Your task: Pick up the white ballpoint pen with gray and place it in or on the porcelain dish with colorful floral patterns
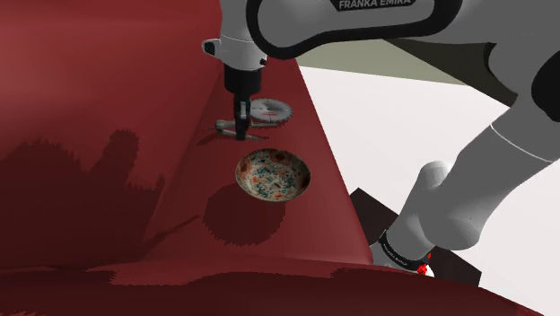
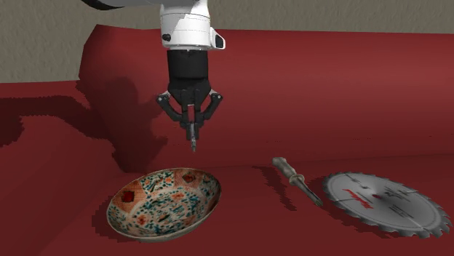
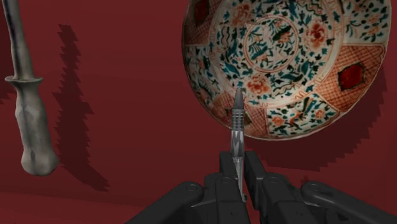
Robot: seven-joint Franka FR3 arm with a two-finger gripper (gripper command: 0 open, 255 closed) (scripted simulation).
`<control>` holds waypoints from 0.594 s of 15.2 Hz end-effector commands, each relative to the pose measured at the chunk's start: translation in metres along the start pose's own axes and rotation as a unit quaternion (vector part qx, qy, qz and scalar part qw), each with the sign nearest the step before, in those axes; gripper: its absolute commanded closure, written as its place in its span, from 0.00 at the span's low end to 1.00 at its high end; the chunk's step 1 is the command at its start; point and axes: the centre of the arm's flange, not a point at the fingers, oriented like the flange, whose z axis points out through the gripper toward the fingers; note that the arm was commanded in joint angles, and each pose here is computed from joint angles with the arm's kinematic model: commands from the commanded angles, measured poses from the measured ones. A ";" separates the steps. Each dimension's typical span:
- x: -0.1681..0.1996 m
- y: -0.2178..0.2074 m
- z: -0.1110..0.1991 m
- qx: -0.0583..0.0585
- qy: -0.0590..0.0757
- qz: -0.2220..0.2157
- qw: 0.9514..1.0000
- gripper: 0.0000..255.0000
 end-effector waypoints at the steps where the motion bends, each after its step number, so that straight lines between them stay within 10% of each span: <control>1: -0.023 -0.014 -0.003 0.000 0.000 0.000 1.000 1.00; 9: -0.096 -0.050 0.005 0.000 0.000 0.000 1.000 1.00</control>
